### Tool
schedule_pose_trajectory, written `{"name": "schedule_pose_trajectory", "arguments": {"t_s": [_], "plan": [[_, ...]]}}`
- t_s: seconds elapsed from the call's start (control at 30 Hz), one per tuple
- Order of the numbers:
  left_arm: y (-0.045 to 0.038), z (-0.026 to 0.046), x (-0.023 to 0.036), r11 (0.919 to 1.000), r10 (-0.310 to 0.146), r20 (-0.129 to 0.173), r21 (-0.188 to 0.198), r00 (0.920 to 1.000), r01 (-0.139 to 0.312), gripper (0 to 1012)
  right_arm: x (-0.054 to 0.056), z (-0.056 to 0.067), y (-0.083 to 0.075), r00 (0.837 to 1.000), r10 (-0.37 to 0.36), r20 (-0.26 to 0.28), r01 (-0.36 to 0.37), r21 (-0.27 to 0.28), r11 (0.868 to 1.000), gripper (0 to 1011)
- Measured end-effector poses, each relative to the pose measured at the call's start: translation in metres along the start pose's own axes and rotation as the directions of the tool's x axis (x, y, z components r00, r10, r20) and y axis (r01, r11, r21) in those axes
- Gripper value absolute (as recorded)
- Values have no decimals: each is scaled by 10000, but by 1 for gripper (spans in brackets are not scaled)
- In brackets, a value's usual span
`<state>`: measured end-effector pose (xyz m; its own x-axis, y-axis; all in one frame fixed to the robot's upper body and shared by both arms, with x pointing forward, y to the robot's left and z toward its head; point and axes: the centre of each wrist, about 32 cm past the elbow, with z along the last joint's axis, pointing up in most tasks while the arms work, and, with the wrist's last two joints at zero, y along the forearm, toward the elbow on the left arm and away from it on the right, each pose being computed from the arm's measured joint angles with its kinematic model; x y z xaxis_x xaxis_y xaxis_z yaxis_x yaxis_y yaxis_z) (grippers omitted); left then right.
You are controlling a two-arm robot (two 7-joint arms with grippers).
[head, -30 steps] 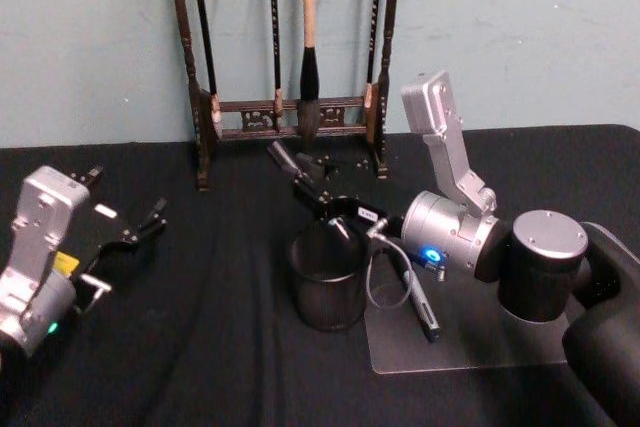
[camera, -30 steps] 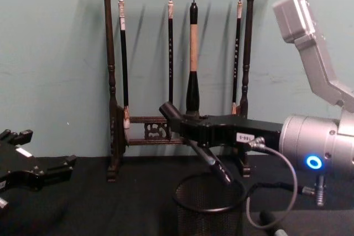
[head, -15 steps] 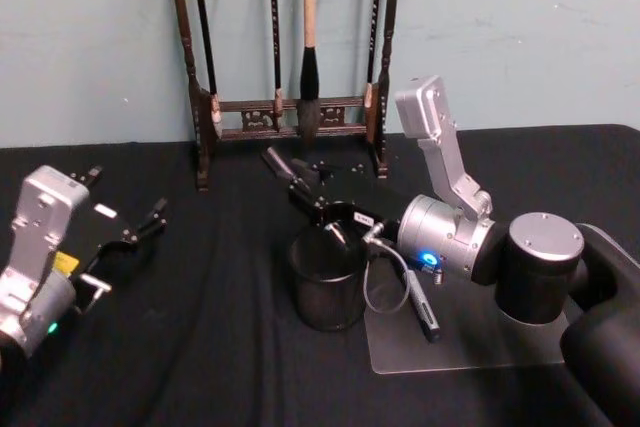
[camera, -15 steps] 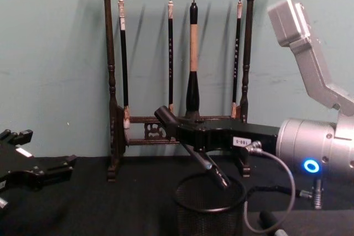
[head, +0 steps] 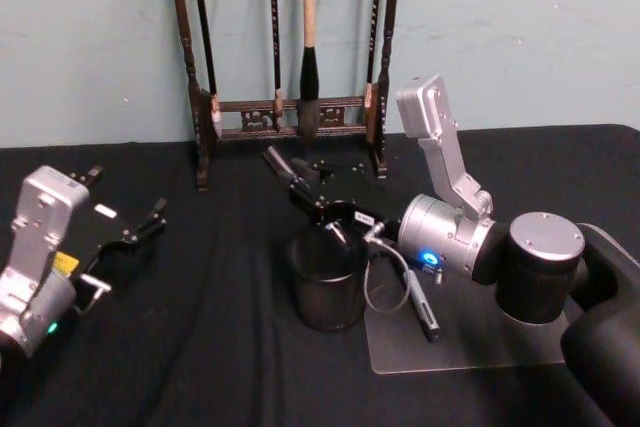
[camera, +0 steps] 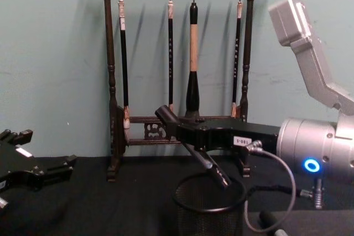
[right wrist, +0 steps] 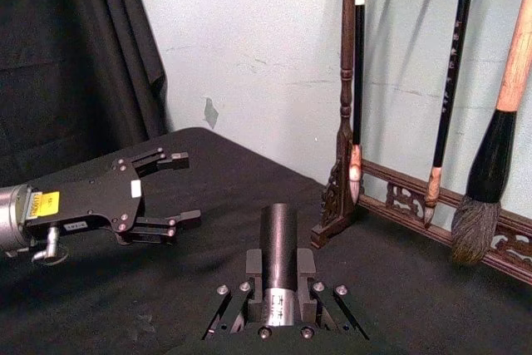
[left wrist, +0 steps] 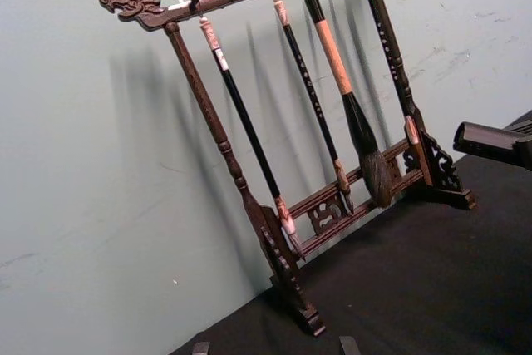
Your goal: Pick up the water-based marker from the table and place it into the pen holder.
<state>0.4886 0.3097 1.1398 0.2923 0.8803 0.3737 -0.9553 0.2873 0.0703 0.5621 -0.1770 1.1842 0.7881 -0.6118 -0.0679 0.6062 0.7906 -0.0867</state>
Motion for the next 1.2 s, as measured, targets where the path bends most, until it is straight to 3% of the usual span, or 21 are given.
{"name": "schedule_pose_trajectory", "arguments": {"t_s": [0.13, 0.17, 0.27, 0.33, 0.43, 0.57, 0.83, 0.93, 1.2], "plan": [[0, 0, 0, 10000, 0, 0, 0, 10000, 0, 1009, 1, 1, -1, 10000, -9, 1, 9, 2, 10000, 269], [0, 0, 0, 10000, 0, 0, 0, 10000, 0, 1009, 2, 1, -1, 10000, -10, 0, 10, 1, 10000, 346], [0, 0, 0, 10000, 0, 0, 0, 10000, 0, 1009, 2, 2, -2, 10000, -14, 1, 14, 2, 10000, 405], [0, 0, 0, 10000, 0, 0, 0, 10000, 0, 1009, 3, 2, -2, 10000, -17, 2, 17, 1, 10000, 504], [0, 0, 0, 10000, 0, 0, 0, 10000, 0, 1009, 3, 2, -2, 10000, -19, 1, 19, -1, 10000, 562], [0, 0, 0, 10000, 0, -1, 1, 10000, 0, 1009, 3, 1, -2, 10000, -19, 0, 19, -4, 10000, 728], [0, 0, 0, 10000, 0, 0, 0, 10000, 0, 1009, 2, 2, -2, 10000, -19, -3, 19, -10, 10000, 956], [0, 0, 0, 10000, 0, 0, 0, 10000, 0, 1009, 3, 2, -2, 10000, -19, -2, 19, -10, 10000, 1002], [0, 0, 0, 10000, 0, 0, 1, 10000, 0, 1009, 2, 1, -2, 10000, -19, -2, 19, -11, 10000, 1002]]}}
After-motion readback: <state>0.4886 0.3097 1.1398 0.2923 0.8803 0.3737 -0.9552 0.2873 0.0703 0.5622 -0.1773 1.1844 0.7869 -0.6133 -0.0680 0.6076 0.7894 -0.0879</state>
